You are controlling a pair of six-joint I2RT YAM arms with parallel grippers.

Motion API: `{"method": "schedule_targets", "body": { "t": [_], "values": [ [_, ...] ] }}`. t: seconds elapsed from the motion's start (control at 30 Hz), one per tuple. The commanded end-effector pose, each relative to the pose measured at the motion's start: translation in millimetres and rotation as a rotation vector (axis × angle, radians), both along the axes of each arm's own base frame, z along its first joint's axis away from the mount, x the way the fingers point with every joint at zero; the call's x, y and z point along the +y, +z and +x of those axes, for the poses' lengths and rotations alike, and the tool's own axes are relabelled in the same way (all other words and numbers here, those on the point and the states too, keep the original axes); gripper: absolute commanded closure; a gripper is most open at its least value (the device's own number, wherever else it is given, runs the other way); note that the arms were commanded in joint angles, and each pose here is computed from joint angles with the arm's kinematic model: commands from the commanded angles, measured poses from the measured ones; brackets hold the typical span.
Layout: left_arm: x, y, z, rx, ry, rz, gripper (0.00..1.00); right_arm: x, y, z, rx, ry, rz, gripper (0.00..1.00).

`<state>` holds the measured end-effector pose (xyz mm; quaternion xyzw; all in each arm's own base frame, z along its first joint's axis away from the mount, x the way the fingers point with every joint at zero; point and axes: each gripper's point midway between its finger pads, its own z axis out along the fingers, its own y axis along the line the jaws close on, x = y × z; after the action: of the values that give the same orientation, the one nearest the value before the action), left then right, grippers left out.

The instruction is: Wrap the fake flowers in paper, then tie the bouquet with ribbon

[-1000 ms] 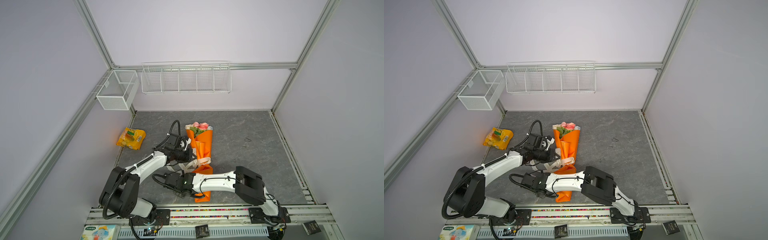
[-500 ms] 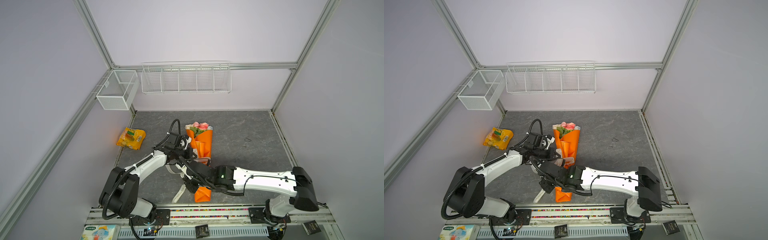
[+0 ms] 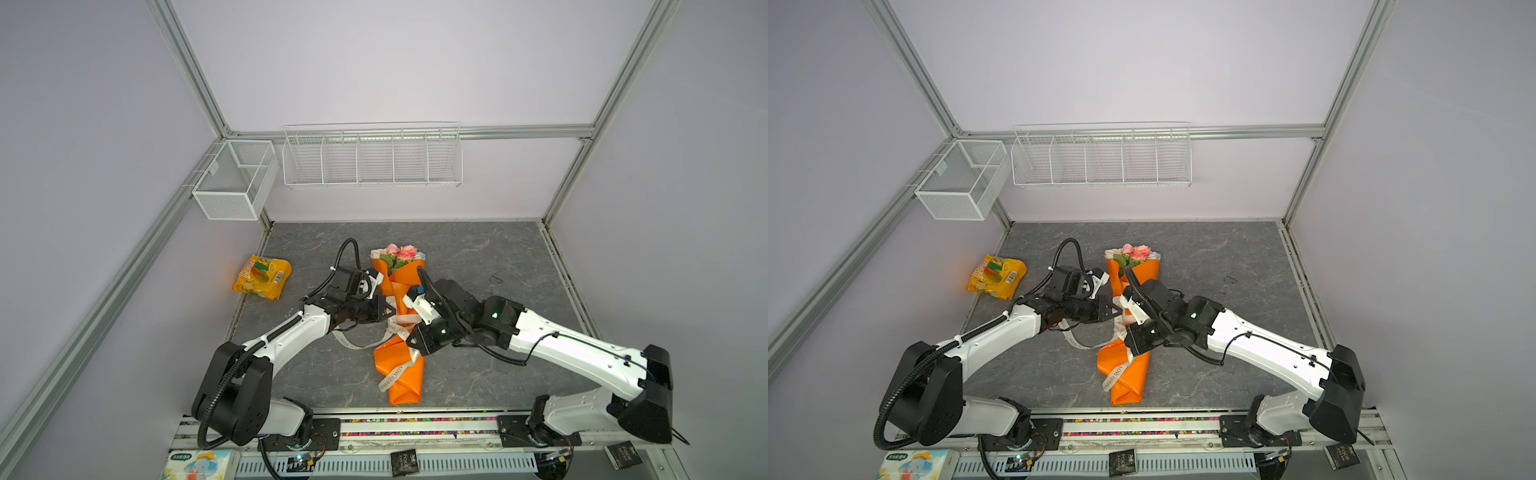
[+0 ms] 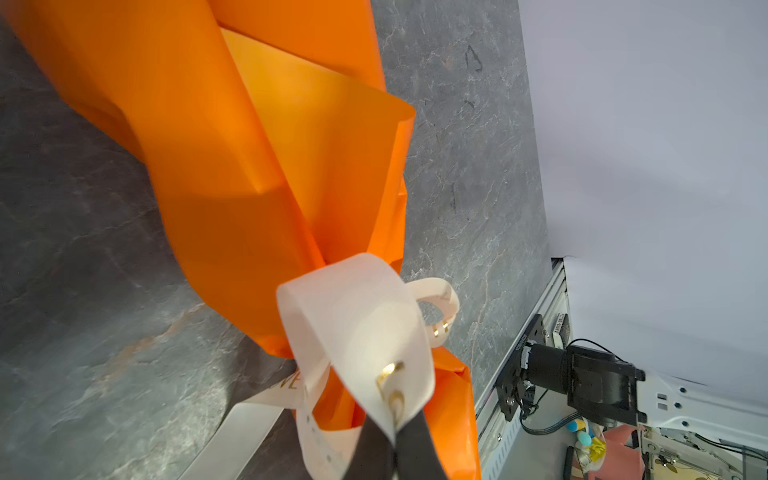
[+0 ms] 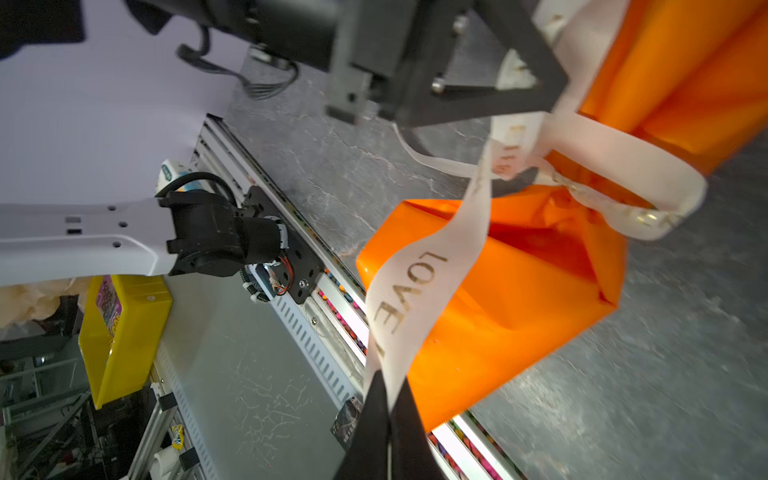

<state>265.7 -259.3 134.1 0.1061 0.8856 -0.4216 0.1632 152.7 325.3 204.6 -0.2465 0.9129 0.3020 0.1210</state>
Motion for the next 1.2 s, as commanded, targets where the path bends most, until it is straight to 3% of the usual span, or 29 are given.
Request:
{"method": "schedule_targets", "body": {
  "t": [0.0, 0.23, 0.4, 0.53, 0.7, 0.73, 0.93, 1.17],
  "values": [
    [-1.5, 5.3, -0.2, -0.013, 0.002, -0.043, 0.96, -33.7, -10.5, -11.7, 0.088, 0.032, -0.199, 0.93],
    [-1.6, 1.5, -2.6, -0.001, -0.002, -0.046, 0.96, -83.5, -0.2, 0.2, 0.021, 0.146, -0.621, 0.93],
    [-0.8, 2.2, -5.2, -0.003, -0.003, -0.053, 0.96, -102.3, -29.9, 0.8, 0.037, 0.244, -0.789, 0.93],
    [-0.6, 4.6, -7.3, -0.018, 0.007, -0.081, 0.96, -106.6, -54.1, 22.0, -0.058, 0.218, -0.86, 0.92],
    [5.8, 3.4, -14.6, -0.045, 0.022, -0.09, 0.97, -77.5, -74.4, 40.0, -0.143, 0.125, -0.72, 0.91],
    [7.5, 5.4, -17.1, -0.063, 0.029, -0.101, 0.98, -66.5, -78.0, 37.6, -0.136, 0.121, -0.646, 0.82],
    [19.3, 18.1, -29.1, -0.203, 0.084, -0.183, 0.99, -40.8, -66.5, 38.2, -0.179, 0.029, -0.395, 0.75],
    [23.6, 20.5, -31.9, -0.22, 0.127, -0.218, 0.99, 4.3, -40.6, 33.4, -0.281, 0.062, 0.004, 0.53]
  ]
}}
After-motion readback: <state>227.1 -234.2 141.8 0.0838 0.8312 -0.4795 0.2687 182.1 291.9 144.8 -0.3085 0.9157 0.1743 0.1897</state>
